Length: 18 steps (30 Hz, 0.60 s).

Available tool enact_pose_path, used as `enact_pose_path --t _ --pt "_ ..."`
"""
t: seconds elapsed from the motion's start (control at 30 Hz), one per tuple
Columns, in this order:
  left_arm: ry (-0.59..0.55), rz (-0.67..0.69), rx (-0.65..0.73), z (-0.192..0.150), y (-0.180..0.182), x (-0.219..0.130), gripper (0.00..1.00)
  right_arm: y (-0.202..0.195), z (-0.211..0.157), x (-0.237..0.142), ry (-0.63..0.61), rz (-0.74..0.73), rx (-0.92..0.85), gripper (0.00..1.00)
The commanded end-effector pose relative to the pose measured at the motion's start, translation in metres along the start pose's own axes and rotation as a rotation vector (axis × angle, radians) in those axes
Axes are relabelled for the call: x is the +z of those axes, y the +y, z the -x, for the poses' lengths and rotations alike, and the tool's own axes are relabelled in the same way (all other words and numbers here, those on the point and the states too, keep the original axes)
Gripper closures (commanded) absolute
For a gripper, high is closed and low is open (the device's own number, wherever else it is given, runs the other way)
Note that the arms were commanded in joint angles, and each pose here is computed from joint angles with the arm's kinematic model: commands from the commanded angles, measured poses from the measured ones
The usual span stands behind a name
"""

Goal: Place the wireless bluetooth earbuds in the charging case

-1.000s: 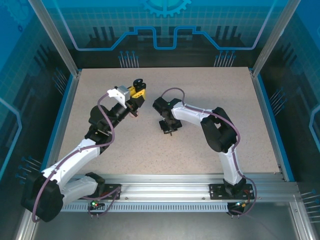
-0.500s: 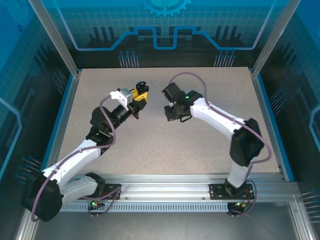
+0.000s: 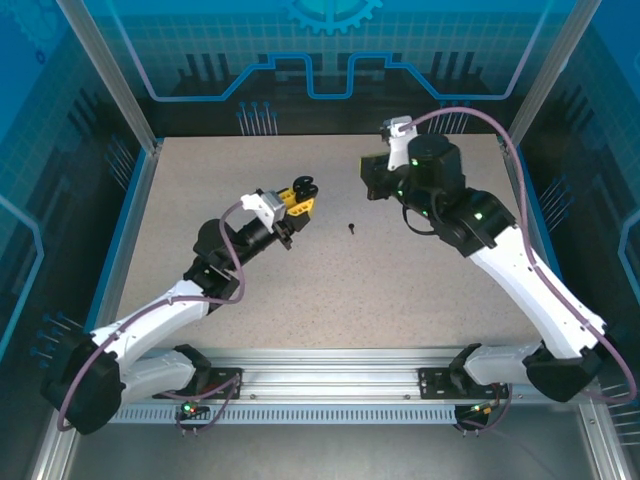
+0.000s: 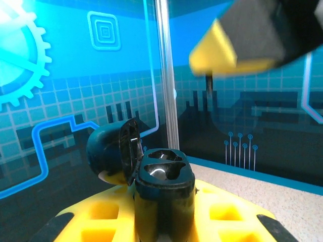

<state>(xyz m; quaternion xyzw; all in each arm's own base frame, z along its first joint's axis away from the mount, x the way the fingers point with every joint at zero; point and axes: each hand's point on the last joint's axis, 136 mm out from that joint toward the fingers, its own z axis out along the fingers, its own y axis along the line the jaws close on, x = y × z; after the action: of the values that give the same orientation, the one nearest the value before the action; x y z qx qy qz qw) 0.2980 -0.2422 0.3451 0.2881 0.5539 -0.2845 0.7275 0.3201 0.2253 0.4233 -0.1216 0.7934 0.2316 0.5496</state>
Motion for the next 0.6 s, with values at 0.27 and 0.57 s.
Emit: enact_pose_path --t 0.27,0.57 --pt "-0.086 -0.125 0.078 0.034 -0.033 0.034 1.0 0.065 0.025 -0.02 -0.171 0.331 -0.109 0.92" --pt "-0.069 -0.129 0.08 0.031 -0.034 0.037 1.0 0.073 -0.01 -0.008 -0.064 0.336 -0.179 0.92"
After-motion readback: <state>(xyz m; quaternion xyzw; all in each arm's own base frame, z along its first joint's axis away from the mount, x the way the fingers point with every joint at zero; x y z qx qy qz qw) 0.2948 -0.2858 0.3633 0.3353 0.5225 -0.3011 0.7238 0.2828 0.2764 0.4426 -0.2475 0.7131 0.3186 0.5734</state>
